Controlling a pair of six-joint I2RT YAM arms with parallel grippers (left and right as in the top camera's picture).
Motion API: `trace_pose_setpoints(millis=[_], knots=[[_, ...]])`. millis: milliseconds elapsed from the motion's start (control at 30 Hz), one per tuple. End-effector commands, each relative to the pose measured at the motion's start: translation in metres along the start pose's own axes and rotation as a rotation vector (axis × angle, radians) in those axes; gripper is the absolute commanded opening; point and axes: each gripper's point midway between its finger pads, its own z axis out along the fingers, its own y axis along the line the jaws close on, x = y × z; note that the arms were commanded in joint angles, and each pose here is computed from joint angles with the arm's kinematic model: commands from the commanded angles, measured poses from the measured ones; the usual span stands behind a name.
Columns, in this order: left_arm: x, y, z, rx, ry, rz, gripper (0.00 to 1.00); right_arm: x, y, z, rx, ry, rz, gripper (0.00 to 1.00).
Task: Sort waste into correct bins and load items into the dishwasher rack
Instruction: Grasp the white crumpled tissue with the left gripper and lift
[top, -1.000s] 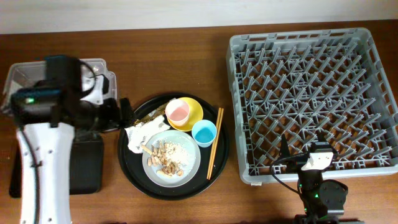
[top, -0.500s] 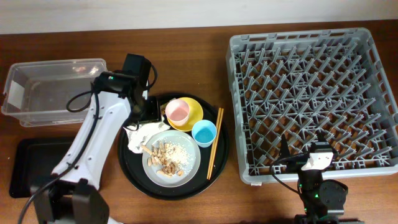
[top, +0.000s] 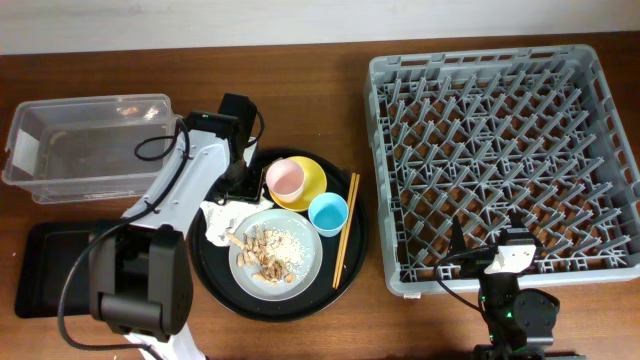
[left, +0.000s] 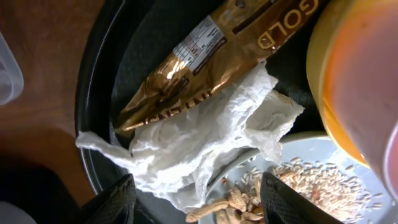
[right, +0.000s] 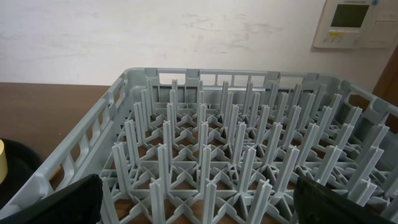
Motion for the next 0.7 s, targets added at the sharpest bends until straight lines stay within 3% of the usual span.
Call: trace_pose_setpoints(millis=[0, 133, 267, 300, 433, 533, 667], knots=[[0.005, 0.001, 0.015, -0.008, 0.016, 0.119, 0.64, 0.003, -0.003, 0.000, 0.015, 0.005, 0.001, 0.98], [0.015, 0.001, 0.037, -0.016, 0.028, 0.123, 0.64, 0.003, -0.003, 0.000, 0.015, 0.005, 0.001, 0.98], [0.005, 0.002, 0.040, -0.028, -0.016, 0.125, 0.53, 0.003, -0.003, 0.000, 0.015, 0.005, 0.001, 0.98], [0.005, 0.002, 0.040, -0.028, -0.017, 0.125, 0.46, 0.003, -0.003, 0.000, 0.015, 0.005, 0.001, 0.98], [0.008, 0.002, 0.040, -0.027, -0.005, 0.126, 0.30, 0.003, -0.003, 0.000, 0.015, 0.005, 0.001, 0.98], [0.012, 0.002, 0.040, -0.026, 0.012, 0.098, 0.05, 0.003, -0.003, 0.000, 0.015, 0.005, 0.001, 0.98], [0.015, 0.002, 0.030, -0.023, 0.039, 0.064, 0.01, 0.003, -0.003, 0.000, 0.015, 0.005, 0.001, 0.98]])
